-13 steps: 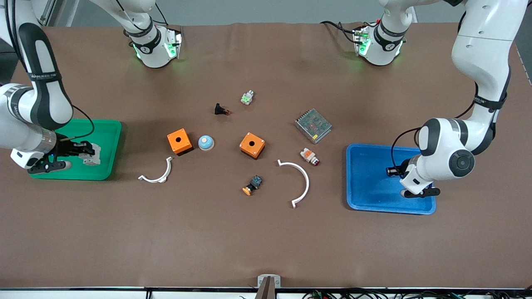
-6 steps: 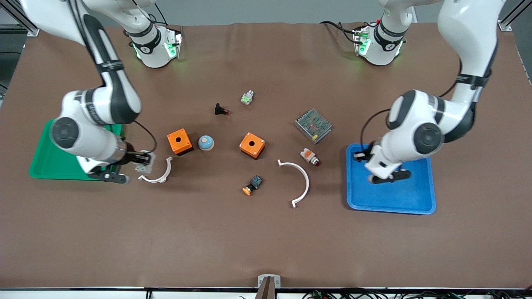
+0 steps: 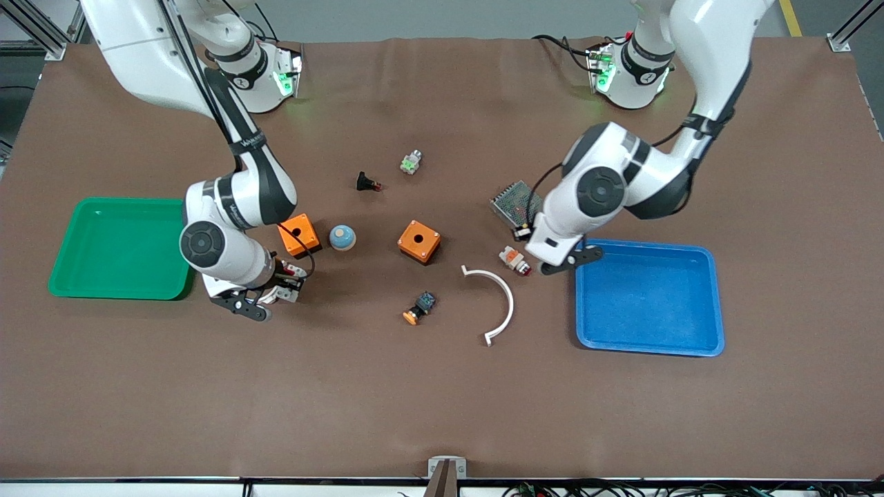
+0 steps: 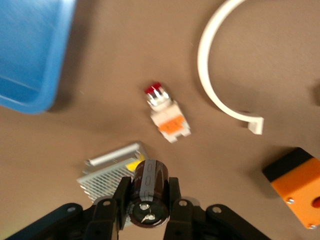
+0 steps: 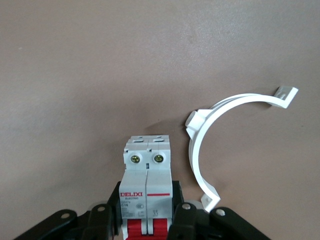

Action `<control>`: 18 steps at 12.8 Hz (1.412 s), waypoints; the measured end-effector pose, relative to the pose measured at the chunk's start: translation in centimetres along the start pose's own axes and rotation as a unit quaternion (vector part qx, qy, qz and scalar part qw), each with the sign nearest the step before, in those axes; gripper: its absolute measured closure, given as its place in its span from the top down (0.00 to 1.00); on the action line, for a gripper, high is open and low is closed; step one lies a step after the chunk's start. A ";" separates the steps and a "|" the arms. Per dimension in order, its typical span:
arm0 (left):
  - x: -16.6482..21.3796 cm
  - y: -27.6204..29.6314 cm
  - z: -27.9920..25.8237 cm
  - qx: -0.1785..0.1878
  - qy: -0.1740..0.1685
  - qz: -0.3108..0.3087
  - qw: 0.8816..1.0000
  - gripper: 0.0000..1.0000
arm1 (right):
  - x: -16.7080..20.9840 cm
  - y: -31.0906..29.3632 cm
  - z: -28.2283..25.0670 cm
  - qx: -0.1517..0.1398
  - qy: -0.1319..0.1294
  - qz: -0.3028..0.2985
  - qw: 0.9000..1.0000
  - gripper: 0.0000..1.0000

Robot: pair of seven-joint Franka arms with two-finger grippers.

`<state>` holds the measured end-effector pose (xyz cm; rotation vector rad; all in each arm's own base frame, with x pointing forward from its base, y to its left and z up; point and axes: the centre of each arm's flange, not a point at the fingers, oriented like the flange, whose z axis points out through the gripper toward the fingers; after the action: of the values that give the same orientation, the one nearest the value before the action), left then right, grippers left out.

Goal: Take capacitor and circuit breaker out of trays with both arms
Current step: 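Set the breaker beside the white clip and open the right gripper, then lower the black capacitor beside the metal box and open the left gripper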

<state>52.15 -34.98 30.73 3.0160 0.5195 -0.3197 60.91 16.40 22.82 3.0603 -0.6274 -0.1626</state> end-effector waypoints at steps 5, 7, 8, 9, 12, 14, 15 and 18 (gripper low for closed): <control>-5.6 5.5 4.7 -0.033 0.001 -0.074 0.997 0.35 | 1.7 -0.5 -3.7 0.002 0.007 -0.029 1.000 0.89; -8.1 7.0 6.4 -0.027 -0.006 -0.091 0.995 0.35 | 3.7 2.2 -8.3 0.008 0.016 -0.061 0.998 1.00; -9.0 7.4 7.1 -0.026 -0.009 -0.101 0.995 0.35 | 5.0 4.8 -11.0 0.009 0.013 -0.078 0.997 1.00; -9.5 7.8 8.0 -0.027 -0.012 -0.107 0.994 0.35 | 6.4 7.7 -13.8 0.013 0.014 -0.099 0.995 1.00; -10.8 8.3 11.9 -0.013 -0.006 -0.113 0.993 0.35 | 8.2 15.3 -20.6 0.024 0.030 -0.115 0.993 1.00; -10.6 8.3 14.3 -0.006 0.012 -0.114 0.993 0.35 | 7.4 17.8 -24.6 0.028 0.041 -0.128 0.990 1.00; -10.4 8.2 14.7 -0.007 0.018 -0.114 0.993 0.35 | 6.5 18.4 -26.9 0.031 0.051 -0.131 0.990 1.00; -8.6 7.8 14.5 -0.012 0.034 -0.118 0.992 0.61 | 3.2 19.6 -33.0 0.039 0.078 -0.134 0.987 1.00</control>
<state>44.04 -46.49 18.64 2.9537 0.8816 -0.2216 59.58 -3.10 56.03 3.1779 -0.2174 0.1001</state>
